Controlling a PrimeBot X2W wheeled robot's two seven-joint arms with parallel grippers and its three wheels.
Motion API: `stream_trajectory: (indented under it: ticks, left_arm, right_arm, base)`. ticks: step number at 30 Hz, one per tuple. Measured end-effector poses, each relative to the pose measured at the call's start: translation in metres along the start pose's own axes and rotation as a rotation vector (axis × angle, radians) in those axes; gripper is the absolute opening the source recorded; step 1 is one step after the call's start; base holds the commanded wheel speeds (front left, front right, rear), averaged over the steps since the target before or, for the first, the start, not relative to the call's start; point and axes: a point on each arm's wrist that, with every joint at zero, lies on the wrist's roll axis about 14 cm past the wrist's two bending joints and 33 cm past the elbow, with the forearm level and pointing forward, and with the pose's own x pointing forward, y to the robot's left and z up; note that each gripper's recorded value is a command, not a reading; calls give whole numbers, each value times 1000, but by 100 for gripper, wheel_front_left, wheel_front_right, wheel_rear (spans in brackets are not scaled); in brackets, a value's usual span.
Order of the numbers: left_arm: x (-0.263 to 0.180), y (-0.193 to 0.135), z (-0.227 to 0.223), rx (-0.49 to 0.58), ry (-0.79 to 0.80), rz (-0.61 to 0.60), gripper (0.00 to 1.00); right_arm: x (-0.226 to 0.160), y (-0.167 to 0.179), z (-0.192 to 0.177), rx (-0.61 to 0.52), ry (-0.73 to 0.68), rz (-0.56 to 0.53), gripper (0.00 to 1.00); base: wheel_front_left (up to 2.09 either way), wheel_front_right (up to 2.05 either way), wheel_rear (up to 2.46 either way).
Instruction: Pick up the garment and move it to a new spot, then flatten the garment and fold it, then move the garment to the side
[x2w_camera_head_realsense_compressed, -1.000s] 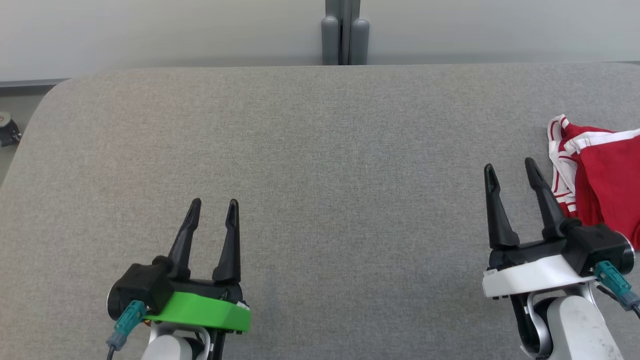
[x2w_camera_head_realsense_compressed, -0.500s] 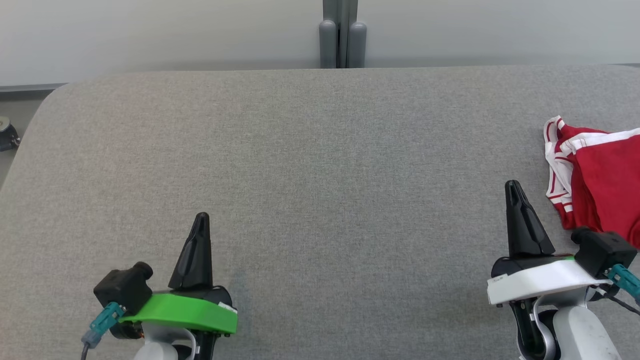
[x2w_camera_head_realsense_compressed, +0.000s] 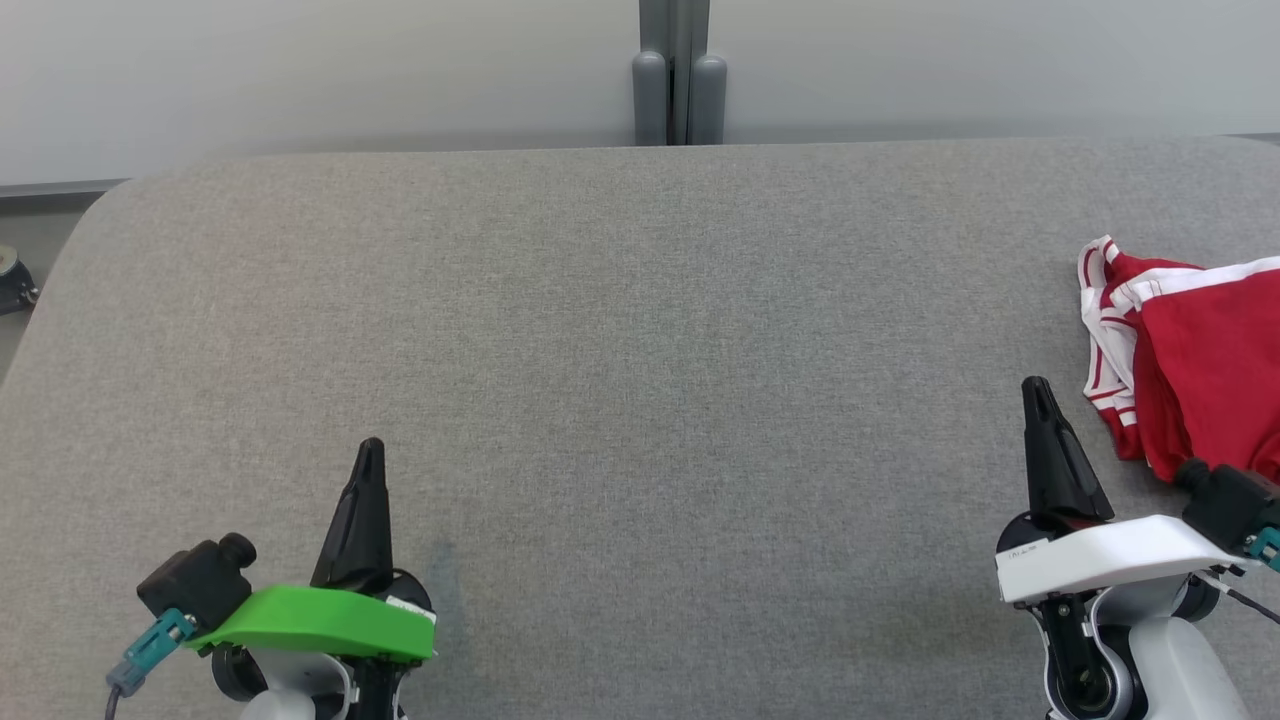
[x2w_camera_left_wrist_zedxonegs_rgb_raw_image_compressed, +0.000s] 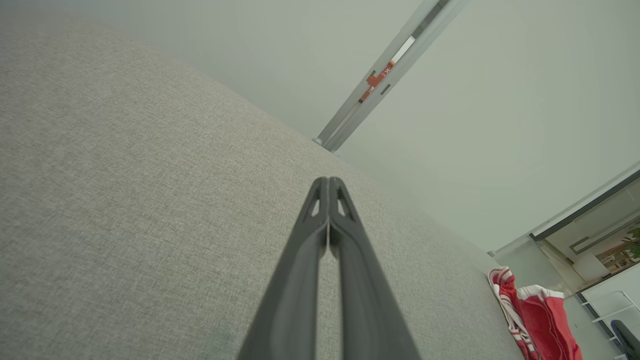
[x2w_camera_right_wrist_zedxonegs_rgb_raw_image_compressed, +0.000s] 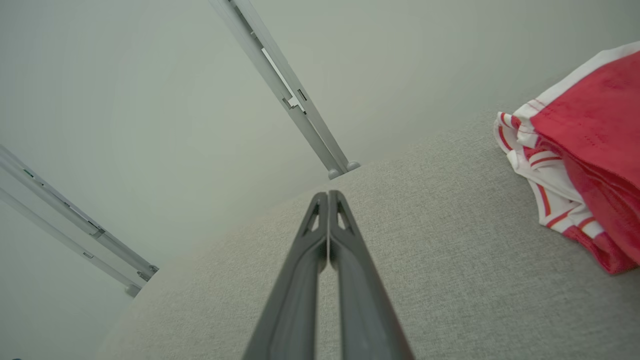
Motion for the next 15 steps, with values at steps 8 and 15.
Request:
stream_trajectory:
  ticks: [8,15]
  left_arm:
    - [0,7,3,-102,1,28,0]
    - [0,12,6,-185,-1,44,0]
  right_arm:
    - [-2,-7,-1,121,12,-32,0]
    - [-4,-12,-1,216,17,-55,0]
  base:
    - [0,0,0]
    - [0,0,0]
